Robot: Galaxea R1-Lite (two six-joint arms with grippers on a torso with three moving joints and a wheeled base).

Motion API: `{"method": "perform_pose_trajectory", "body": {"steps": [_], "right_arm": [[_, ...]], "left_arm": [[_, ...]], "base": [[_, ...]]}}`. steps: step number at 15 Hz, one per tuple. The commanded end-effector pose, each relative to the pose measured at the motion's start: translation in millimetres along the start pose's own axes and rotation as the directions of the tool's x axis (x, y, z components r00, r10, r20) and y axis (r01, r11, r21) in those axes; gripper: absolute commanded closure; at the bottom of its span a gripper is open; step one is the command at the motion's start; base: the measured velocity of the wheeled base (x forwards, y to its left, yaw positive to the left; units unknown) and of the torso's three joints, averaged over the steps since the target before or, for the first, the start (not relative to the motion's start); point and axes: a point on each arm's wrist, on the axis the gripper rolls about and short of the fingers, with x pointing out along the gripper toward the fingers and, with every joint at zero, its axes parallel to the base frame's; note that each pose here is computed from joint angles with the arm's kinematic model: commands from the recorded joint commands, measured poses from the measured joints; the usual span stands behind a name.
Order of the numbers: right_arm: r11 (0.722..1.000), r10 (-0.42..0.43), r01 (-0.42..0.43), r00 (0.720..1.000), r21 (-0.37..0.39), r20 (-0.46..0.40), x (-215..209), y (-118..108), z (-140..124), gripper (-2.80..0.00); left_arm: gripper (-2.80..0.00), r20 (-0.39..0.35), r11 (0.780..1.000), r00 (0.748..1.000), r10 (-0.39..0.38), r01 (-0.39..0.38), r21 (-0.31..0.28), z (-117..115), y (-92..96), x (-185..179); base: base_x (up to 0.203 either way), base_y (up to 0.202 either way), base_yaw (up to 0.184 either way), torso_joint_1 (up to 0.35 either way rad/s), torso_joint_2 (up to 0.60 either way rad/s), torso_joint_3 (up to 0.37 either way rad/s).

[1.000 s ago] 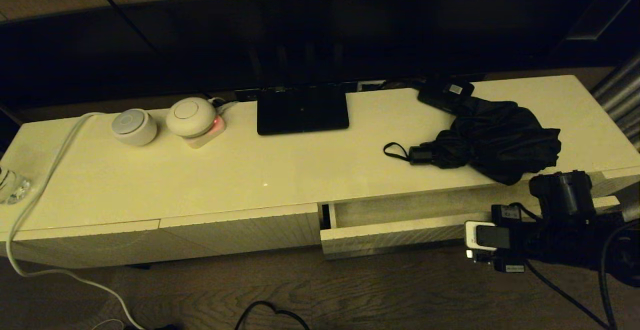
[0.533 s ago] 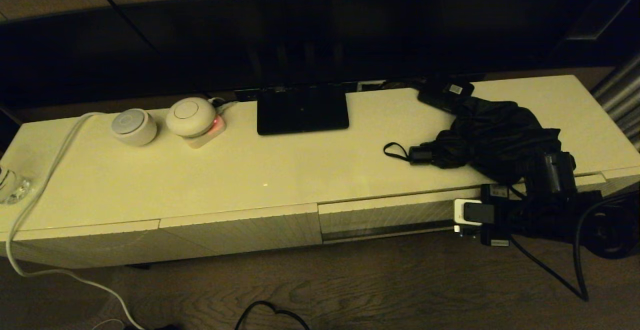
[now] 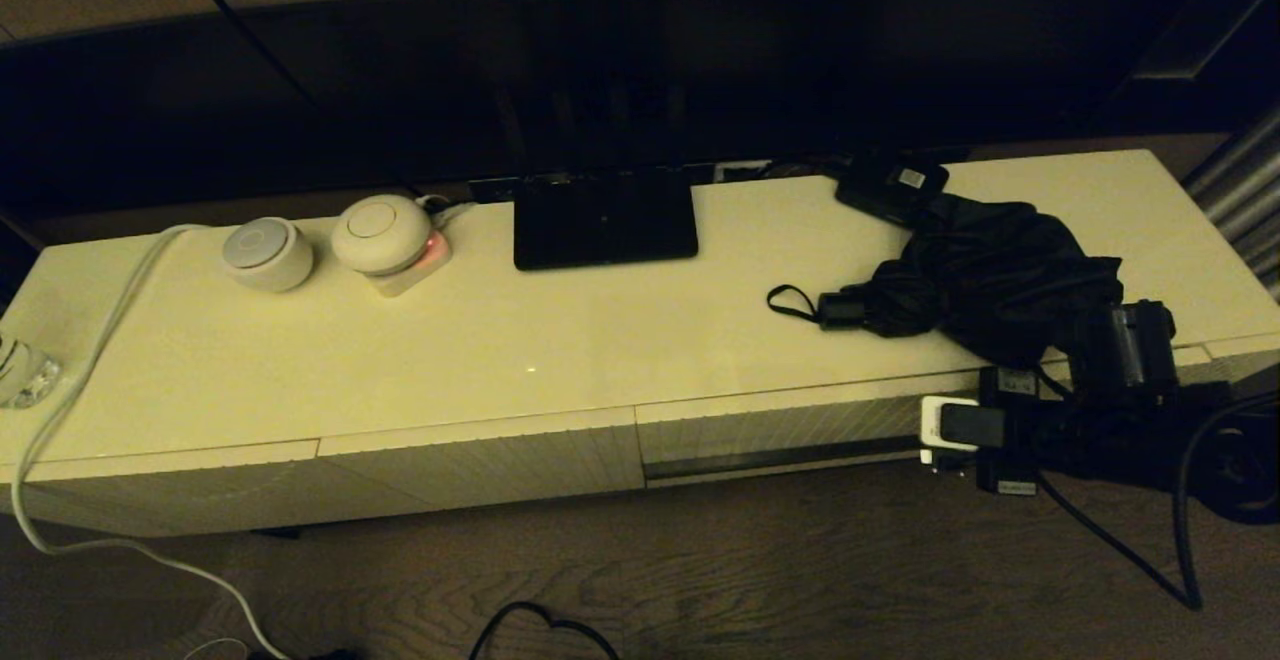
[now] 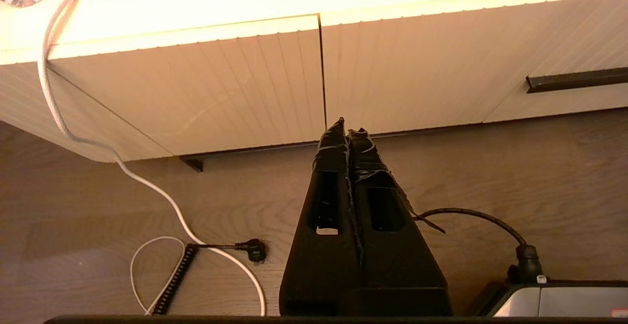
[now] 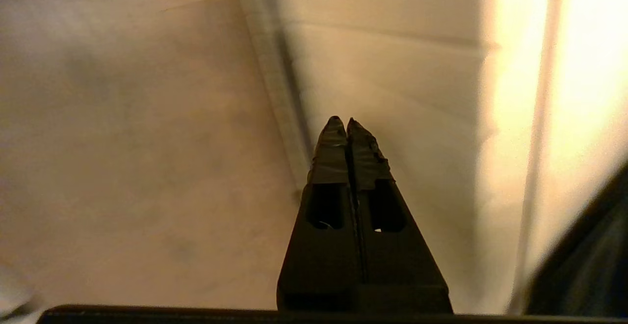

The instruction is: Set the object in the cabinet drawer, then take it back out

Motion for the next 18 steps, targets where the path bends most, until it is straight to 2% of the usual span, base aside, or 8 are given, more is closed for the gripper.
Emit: {"method": "perform_pose_trajectory", "body": {"steps": [1,3,6,10,12,15,17,18], "right_arm": [[1.000,-0.018,0.018,1.000,-0.011,0.016,-50,5,6,0.00],[0.999,-0.048,0.048,0.999,-0.001,0.016,-87,18,6,0.00],[0.971,-0.219,0.213,0.975,0.109,0.046,-154,30,11,0.00],[0.826,-0.450,0.415,0.893,0.382,0.002,-233,62,8,0.00],[0.713,-0.524,0.463,0.851,0.526,-0.039,-263,91,7,0.00],[0.481,-0.594,0.457,0.797,0.748,-0.106,-289,141,4,0.00],[0.249,-0.592,0.349,0.793,0.903,-0.143,-290,158,1,0.00],[0.177,-0.598,0.289,0.791,0.941,-0.130,-291,167,0,0.00]], "left_arm": [[0.00,-0.003,1.000,1.000,0.001,-0.001,0.000,-1,0.0,0],[0.00,-0.003,1.000,1.000,0.001,-0.001,0.000,-1,0.0,0],[0.00,-0.003,1.000,1.000,0.001,-0.001,0.000,-1,0.0,0],[0.00,-0.003,1.000,1.000,0.001,-0.001,0.000,-1,0.0,0],[0.00,-0.003,1.000,1.000,0.001,-0.001,0.000,-1,0.0,0],[0.00,-0.003,1.000,1.000,0.001,-0.001,0.000,-1,0.0,0],[0.00,-0.003,1.000,1.000,0.001,-0.001,0.000,-1,0.0,0],[0.00,-0.003,1.000,1.000,0.001,-0.001,0.000,-1,0.0,0]], "base": [[0.000,0.000,0.000,0.000,0.00,0.000],[0.000,0.000,0.000,0.000,0.00,0.000],[0.000,0.000,0.000,0.000,0.00,0.000],[0.000,0.000,0.000,0.000,0.00,0.000],[0.000,0.000,0.000,0.000,0.00,0.000],[0.000,0.000,0.000,0.000,0.00,0.000],[0.000,0.000,0.000,0.000,0.00,0.000],[0.000,0.000,0.000,0.000,0.00,0.000]]}}
